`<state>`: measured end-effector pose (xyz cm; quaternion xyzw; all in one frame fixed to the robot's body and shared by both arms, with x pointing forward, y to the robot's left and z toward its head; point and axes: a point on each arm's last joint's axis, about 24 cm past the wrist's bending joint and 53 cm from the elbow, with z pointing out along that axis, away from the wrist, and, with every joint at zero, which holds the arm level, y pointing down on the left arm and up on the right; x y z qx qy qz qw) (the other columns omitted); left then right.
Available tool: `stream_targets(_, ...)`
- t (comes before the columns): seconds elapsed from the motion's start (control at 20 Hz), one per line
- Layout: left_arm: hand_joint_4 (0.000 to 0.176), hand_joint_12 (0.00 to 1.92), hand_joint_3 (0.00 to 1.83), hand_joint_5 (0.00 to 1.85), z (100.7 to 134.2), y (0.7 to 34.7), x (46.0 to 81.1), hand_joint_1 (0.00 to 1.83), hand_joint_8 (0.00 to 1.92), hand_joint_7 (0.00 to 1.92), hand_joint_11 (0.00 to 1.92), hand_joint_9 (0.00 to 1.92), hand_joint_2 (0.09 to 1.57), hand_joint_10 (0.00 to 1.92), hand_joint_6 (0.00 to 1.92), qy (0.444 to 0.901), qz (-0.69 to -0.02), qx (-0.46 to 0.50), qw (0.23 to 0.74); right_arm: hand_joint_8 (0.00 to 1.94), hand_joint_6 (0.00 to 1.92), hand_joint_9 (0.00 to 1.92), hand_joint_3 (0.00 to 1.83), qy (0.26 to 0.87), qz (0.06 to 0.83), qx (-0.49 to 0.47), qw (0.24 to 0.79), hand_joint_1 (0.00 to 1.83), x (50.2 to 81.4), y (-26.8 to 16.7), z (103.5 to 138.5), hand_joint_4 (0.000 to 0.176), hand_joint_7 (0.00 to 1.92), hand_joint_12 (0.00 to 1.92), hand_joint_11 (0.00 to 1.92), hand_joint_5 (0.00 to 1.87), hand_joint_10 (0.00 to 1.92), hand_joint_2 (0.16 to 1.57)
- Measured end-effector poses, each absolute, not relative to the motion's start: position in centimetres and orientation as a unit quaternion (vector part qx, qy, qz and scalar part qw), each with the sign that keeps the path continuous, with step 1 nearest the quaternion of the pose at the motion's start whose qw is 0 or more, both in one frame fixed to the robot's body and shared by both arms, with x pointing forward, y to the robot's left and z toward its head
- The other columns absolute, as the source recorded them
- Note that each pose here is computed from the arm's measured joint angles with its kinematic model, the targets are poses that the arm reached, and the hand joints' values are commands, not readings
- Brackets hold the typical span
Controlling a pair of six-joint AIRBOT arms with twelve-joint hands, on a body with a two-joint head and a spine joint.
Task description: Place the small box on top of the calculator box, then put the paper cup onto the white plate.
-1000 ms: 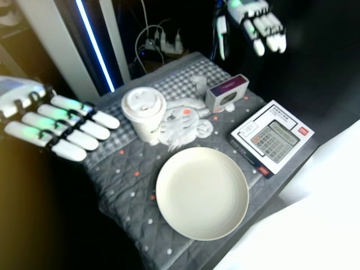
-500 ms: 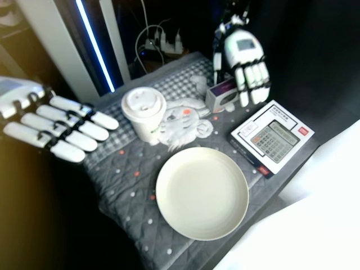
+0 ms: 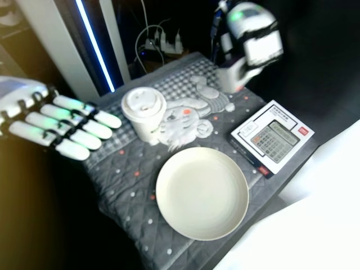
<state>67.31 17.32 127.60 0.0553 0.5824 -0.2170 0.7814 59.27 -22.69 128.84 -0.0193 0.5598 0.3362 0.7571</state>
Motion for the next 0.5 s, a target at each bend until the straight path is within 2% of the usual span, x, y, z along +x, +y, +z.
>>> stream_targets(0.1,0.000,1.66,0.00,0.80,128.9,15.8,71.3,1.21,1.27,0.92,0.85,0.90,1.18,1.29,1.12,0.596,-0.239,0.036,0.765,0.00,0.00,0.00,0.00,0.561,0.337,-0.016,0.756,0.48,59.4,-22.6,128.6,0.000,0.00,0.00,0.00,0.00,0.00,1.39)
stream_targets(0.2,0.000,1.78,0.00,0.86,129.2,14.9,73.5,1.20,1.43,0.83,0.68,0.78,1.19,1.42,1.05,0.608,-0.253,0.019,0.752,0.00,0.00,0.00,0.00,0.564,0.338,-0.020,0.753,0.48,59.5,-22.4,128.3,0.000,0.00,0.00,0.00,0.00,0.00,1.38)
stream_targets(0.25,0.000,1.87,0.00,0.87,128.8,14.7,74.4,1.18,1.45,0.77,0.53,0.66,1.20,1.45,1.09,0.617,-0.256,0.014,0.744,0.00,0.00,0.00,0.00,0.564,0.339,-0.023,0.753,0.48,59.5,-22.3,128.3,0.000,0.00,0.00,0.00,0.00,0.00,1.38)
stream_targets(0.35,0.012,1.83,0.00,0.84,126.0,15.1,76.7,1.17,1.38,0.78,0.53,0.68,1.21,1.39,1.17,0.657,-0.258,-0.016,0.708,0.00,0.00,0.00,0.00,0.568,0.335,-0.024,0.751,0.47,59.7,-22.4,128.0,0.000,0.00,0.00,0.00,0.00,0.00,1.37)
stream_targets(0.4,0.021,1.75,0.00,0.84,124.7,15.4,77.4,1.16,1.37,0.76,0.53,0.68,1.21,1.30,1.21,0.677,-0.246,-0.020,0.693,0.00,0.00,0.00,0.00,0.569,0.334,-0.021,0.751,0.48,59.8,-22.5,128.0,0.000,0.00,0.00,0.00,0.00,0.00,1.38)
stream_targets(0.45,0.018,1.76,0.00,0.81,124.1,15.8,77.9,1.16,1.38,0.77,0.59,0.72,1.22,1.31,1.21,0.688,-0.231,-0.020,0.687,0.00,0.00,0.00,0.00,0.570,0.333,-0.023,0.751,0.49,59.8,-22.6,128.0,0.000,0.00,0.00,0.00,0.00,0.00,1.39)
stream_targets(0.5,0.000,1.76,0.00,0.75,123.7,15.9,78.3,1.15,1.37,0.80,0.60,0.74,1.23,1.29,1.27,0.693,-0.221,-0.017,0.686,0.00,0.00,0.00,0.00,0.568,0.333,-0.024,0.752,0.47,59.8,-22.5,128.1,0.000,0.00,0.00,0.00,0.00,0.00,1.38)
